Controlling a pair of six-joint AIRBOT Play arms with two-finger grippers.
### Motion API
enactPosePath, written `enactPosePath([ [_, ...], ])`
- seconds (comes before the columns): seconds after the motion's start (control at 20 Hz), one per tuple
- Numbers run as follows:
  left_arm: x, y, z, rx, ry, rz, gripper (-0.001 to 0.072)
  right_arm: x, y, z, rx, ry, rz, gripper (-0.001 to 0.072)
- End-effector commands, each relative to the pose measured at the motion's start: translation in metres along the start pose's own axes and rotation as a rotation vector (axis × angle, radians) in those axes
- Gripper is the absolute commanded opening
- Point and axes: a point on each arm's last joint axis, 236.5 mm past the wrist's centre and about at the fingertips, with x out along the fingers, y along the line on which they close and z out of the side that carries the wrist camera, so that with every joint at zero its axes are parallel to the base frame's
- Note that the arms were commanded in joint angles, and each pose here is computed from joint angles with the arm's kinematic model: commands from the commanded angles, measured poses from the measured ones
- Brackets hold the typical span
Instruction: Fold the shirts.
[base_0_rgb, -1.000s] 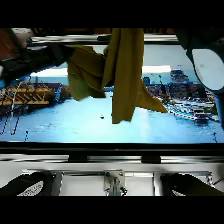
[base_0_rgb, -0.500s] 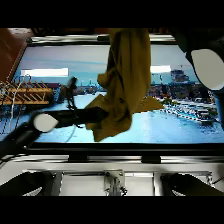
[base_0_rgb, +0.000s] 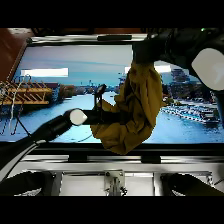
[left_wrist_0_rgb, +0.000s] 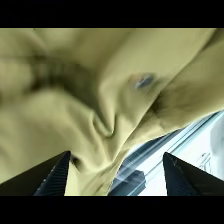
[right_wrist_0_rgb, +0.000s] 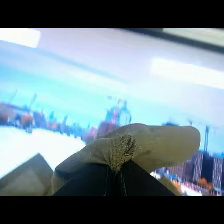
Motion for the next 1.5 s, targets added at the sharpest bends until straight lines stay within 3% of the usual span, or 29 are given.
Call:
enactPosePath([
  [0.0, -0.052, 0.028, 0.035, 0.219, 0.041, 0.044, 0.062, -0.011, 0.013, -0.029, -0.043, 0.117, 0.073, 0.0071],
  [0.15, -0.097, 0.1, 0.065, 0.176, 0.038, 0.189, 0.0602, -0.023, 0.017, -0.027, -0.028, 0.104, 0.11, 0.0071],
  [0.25, -0.089, 0.118, 0.068, 0.118, 0.049, 0.164, 0.0627, -0.026, 0.022, -0.028, -0.026, 0.104, 0.135, 0.0071],
  [0.45, -0.028, 0.104, 0.06, -0.024, 0.063, -0.007, 0.0628, -0.029, 0.035, -0.03, -0.027, 0.115, 0.194, 0.0071],
  [0.7, 0.022, 0.093, 0.055, -0.063, 0.025, -0.095, 0.0614, -0.029, 0.038, -0.029, -0.024, 0.112, 0.205, 0.0071],
  [1.1, 0.035, 0.11, 0.075, -0.002, -0.087, -0.018, 0.0614, -0.031, 0.045, -0.028, -0.014, 0.107, 0.237, 0.0071],
  [1.45, 0.067, 0.078, 0.068, 0.017, -0.054, -0.091, 0.0612, -0.038, 0.071, -0.023, -0.001, 0.09, 0.352, 0.0071],
])
